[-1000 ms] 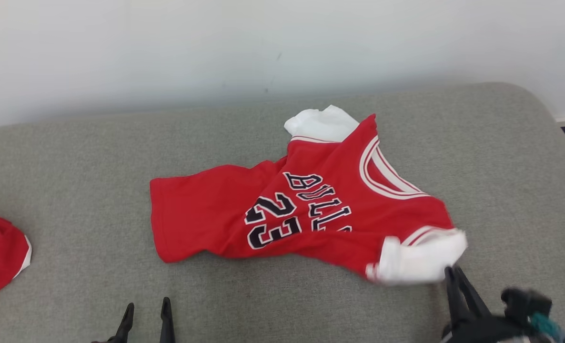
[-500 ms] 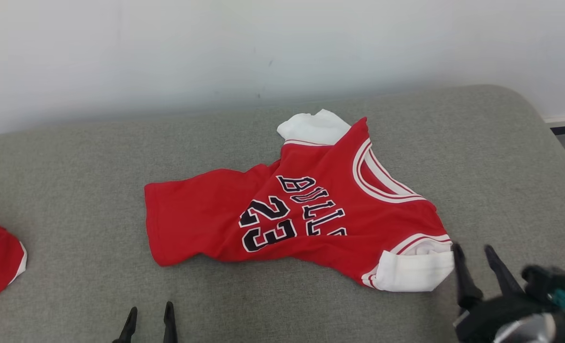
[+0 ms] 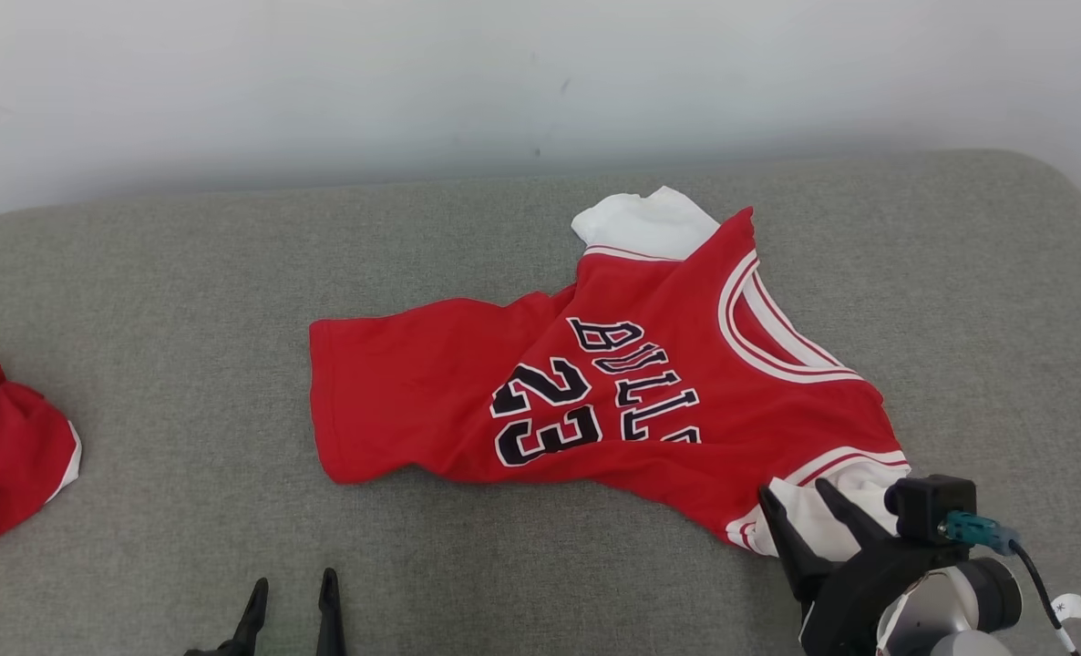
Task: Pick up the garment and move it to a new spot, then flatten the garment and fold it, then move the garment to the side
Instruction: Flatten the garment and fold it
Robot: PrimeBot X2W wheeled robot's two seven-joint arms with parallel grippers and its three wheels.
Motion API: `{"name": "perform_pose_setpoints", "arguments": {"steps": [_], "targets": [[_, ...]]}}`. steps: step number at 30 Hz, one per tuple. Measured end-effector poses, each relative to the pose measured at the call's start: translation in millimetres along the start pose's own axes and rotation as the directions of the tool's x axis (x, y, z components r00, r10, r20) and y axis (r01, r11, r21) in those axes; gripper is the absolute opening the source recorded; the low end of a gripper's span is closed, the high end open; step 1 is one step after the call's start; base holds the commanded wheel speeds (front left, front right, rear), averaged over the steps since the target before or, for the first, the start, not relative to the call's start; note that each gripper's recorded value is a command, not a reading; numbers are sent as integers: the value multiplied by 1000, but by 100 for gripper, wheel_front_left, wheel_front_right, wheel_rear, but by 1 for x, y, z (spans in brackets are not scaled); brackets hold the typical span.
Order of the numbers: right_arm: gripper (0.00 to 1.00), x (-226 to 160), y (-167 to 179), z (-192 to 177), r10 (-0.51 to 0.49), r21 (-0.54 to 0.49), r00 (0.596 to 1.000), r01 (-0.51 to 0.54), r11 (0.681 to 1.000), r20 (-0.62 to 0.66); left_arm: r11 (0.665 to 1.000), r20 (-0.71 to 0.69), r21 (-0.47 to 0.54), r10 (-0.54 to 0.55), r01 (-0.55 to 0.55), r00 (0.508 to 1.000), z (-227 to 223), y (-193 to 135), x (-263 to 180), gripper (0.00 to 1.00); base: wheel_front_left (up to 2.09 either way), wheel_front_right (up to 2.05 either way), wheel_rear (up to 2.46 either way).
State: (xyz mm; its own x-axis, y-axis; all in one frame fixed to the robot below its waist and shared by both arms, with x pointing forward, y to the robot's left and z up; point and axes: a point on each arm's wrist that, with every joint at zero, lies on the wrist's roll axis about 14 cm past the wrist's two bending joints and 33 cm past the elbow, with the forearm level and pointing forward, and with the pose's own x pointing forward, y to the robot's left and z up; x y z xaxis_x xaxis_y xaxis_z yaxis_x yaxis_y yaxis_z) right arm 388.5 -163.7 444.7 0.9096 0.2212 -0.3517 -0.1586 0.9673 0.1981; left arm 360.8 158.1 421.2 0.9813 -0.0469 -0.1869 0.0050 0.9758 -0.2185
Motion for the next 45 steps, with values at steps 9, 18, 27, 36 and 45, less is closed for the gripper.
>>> {"name": "perform_pose_setpoints", "arguments": {"steps": [9, 18, 27, 36, 45], "targets": [[47, -1, -1, -28, -12, -17, 992, 9, 1000, -128, 1000, -7, -2, 6, -6, 1000, -2, 2, 1, 100, 0, 0, 0], [0, 3, -3, -19, -38, 9, 998, 39, 999, -42, 1000, -5, -3, 8, -8, 1000, -1, 2, 3, 100, 0, 0, 0], [0, -35, -4, 12, -56, 27, 968, 51, 998, 244, 1000, 1, 2, -15, 15, 1000, 1, -5, 3, 100, 0, 0, 0], [100, -84, -28, -40, -165, 83, 974, 153, 985, 157, 998, -13, 6, -69, 69, 998, -3, -22, 12, 100, 0, 0, 0], [100, -53, -44, 28, -153, 7, 948, 158, 987, 280, 996, -16, 5, -85, 85, 996, -3, -27, 16, 100, 0, 0, 0]]}}
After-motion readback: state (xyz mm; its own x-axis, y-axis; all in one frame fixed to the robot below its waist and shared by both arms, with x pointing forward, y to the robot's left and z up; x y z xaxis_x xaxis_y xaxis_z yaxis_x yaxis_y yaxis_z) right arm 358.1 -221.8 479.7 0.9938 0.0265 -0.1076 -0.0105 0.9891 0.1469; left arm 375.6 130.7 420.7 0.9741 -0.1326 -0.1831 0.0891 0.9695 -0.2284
